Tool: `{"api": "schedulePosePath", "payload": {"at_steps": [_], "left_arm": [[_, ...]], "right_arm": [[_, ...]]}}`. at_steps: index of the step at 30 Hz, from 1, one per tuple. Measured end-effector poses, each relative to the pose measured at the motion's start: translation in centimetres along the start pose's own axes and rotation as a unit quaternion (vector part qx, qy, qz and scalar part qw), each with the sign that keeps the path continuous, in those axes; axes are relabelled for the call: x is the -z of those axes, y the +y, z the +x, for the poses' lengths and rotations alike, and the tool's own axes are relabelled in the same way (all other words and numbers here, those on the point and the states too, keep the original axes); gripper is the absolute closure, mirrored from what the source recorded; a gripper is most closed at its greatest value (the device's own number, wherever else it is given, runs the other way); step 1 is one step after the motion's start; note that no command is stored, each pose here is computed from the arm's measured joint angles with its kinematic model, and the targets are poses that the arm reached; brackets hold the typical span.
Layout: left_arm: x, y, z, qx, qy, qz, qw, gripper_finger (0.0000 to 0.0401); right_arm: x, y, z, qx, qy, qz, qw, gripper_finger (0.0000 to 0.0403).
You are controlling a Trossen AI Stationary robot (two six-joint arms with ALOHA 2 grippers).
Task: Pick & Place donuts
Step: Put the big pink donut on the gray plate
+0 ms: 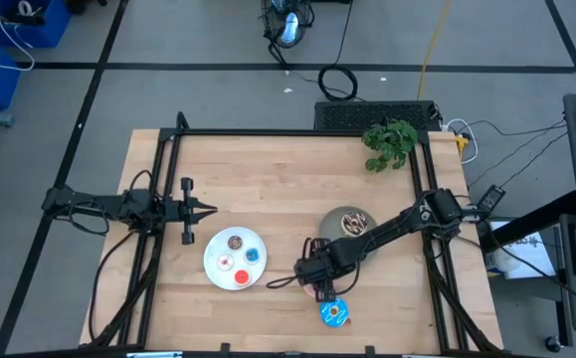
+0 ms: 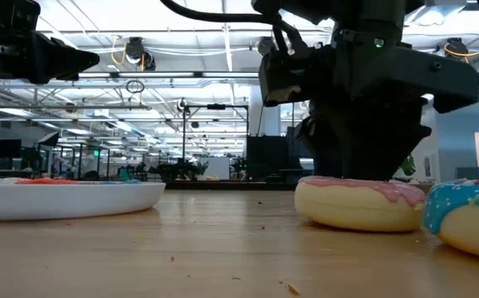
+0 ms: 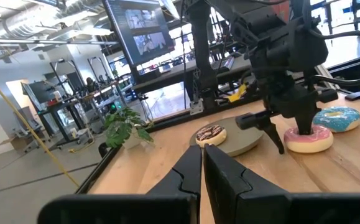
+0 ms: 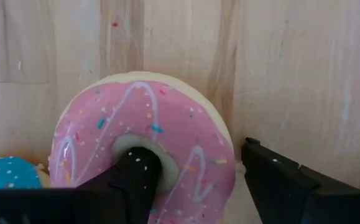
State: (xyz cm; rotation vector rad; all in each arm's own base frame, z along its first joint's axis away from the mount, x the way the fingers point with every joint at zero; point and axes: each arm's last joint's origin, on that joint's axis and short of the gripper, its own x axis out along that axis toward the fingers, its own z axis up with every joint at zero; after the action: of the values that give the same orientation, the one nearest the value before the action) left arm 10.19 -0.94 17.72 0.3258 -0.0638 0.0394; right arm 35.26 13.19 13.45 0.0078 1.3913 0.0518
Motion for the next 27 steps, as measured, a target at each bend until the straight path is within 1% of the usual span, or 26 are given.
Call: {"api": "schedulePosePath", "payload": {"at_steps": [2, 4, 6, 9, 13, 15, 17, 19, 24, 27], "left_arm": [[0.0, 0.0, 0.0, 0.0, 0.0, 0.0, 1.0, 0.0375], [0.0, 0.0, 0.0, 0.0, 0.0, 0.0, 1.0, 0.0375], [0.0, 0.0, 0.0, 0.0, 0.0, 0.0, 1.0, 0.0375], [0.0, 0.0, 0.0, 0.0, 0.0, 0.0, 1.0, 0.0375], [0.0, 0.0, 0.0, 0.0, 0.0, 0.0, 1.0, 0.0375], [0.0, 0.0, 0.0, 0.0, 0.0, 0.0, 1.0, 0.0375], [0.0, 0.0, 0.0, 0.0, 0.0, 0.0, 1.0, 0.0375], [0.0, 0.0, 0.0, 0.0, 0.0, 0.0, 1.0, 0.0375], [0.0, 0.0, 0.0, 0.0, 0.0, 0.0, 1.0, 0.0375], [0.0, 0.0, 0.0, 0.001, 0.002, 0.0, 1.0, 0.0375]], "right_arm": [[0.0, 0.0, 0.1, -0.006, -0.002, -0.008, 1.0, 0.0188], [0.0, 0.2, 0.1, -0.026, -0.001, -0.018, 0.999, 0.0193], [-0.2, 0.2, 0.1, -0.035, -0.002, -0.023, 0.999, 0.0208], [-0.6, 0.3, -0.5, -0.028, -0.003, -0.024, 0.999, 0.025], [-1.6, 0.1, -2.3, -0.016, 0.01, -0.027, 0.999, 0.0322], [-2.3, 0.1, -3.6, -0.019, 0.004, -0.033, 0.999, 0.0357], [-2.9, 0.1, -4.8, -0.036, 0.008, -0.041, 0.998, 0.0383], [-3.4, 0.1, -5.9, -0.037, 0.008, -0.043, 0.998, 0.0391], [-4.5, 0.2, -9.6, -0.034, 0.01, -0.026, 0.999, 0.0366], [-4.6, 0.2, -11.7, -0.029, 0.029, -0.008, 0.999, 0.0365]]}}
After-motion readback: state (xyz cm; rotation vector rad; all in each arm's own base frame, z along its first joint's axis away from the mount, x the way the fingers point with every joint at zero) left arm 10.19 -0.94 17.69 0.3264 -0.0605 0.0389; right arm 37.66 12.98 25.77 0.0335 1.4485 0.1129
